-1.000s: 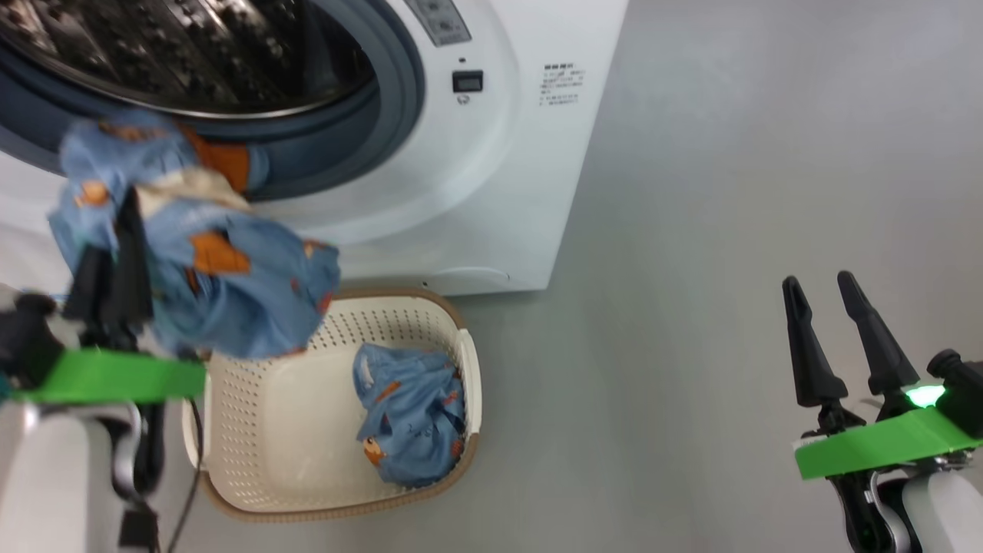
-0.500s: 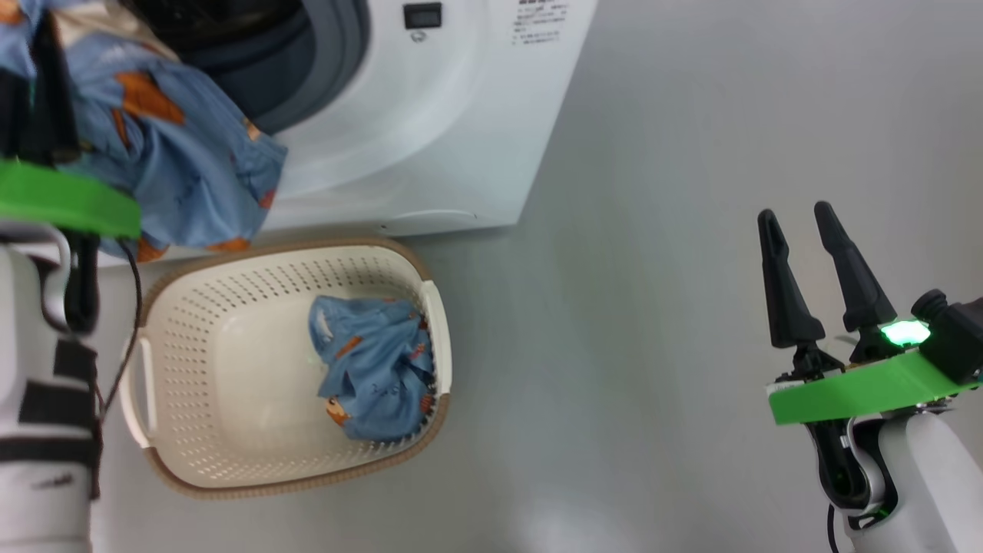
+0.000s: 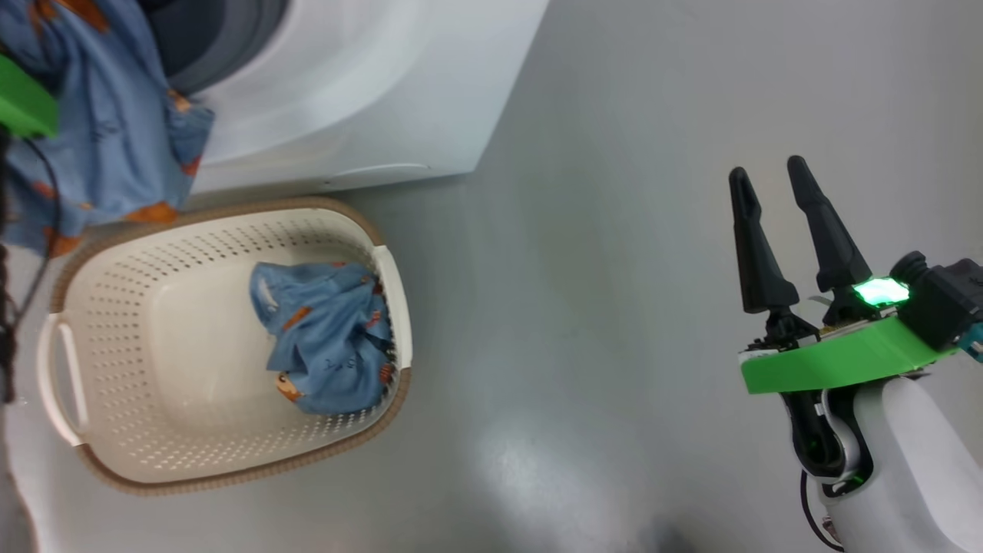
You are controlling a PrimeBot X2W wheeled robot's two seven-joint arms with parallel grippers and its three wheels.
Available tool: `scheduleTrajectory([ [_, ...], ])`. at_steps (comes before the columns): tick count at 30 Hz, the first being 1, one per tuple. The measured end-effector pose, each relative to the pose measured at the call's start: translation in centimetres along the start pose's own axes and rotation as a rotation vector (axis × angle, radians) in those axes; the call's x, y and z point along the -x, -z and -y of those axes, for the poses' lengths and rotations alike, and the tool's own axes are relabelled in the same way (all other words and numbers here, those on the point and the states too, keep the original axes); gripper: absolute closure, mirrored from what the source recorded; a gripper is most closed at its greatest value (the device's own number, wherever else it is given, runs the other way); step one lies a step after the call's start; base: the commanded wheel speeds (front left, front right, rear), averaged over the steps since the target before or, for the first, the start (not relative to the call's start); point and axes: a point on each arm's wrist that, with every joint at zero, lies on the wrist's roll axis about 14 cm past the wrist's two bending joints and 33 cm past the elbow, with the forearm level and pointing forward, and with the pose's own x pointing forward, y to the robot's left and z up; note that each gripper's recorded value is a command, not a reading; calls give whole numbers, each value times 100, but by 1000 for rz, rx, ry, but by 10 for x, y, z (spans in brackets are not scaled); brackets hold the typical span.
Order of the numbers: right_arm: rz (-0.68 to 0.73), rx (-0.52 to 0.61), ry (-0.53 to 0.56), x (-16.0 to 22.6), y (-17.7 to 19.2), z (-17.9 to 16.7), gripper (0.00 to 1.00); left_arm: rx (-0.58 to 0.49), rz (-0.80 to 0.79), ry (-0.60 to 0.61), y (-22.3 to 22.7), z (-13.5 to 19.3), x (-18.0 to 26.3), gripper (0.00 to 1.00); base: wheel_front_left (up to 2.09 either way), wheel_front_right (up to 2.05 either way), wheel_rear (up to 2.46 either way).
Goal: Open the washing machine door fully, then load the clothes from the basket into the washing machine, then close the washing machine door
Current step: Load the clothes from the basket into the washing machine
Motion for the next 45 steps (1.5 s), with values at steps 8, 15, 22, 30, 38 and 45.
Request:
scheduleTrajectory([
  [8, -36, 1, 27, 2, 14, 9, 0, -14, -42, -8, 17, -4, -28, 100, 0, 0, 0],
  [15, -54, 4, 44, 2, 22, 14, 0, -4, -11, -22, 13, -6, -47, 100, 0, 0, 0],
  [22, -69, 7, 43, -2, 29, 16, 0, 26, 189, -39, -40, -8, -63, 100, 0, 0, 0],
  [30, -68, 9, 35, -11, 33, 16, 0, 28, 369, -54, -84, -13, -62, 100, 0, 0, 0],
  [38, -63, 4, 23, -13, 32, 11, 0, -17, 139, -21, -4, -5, -57, 41, 0, 0, 0],
  [45, -54, -2, 9, -13, 29, 6, 0, -33, -70, -17, 39, -7, -52, 0, 0, 0, 0],
])
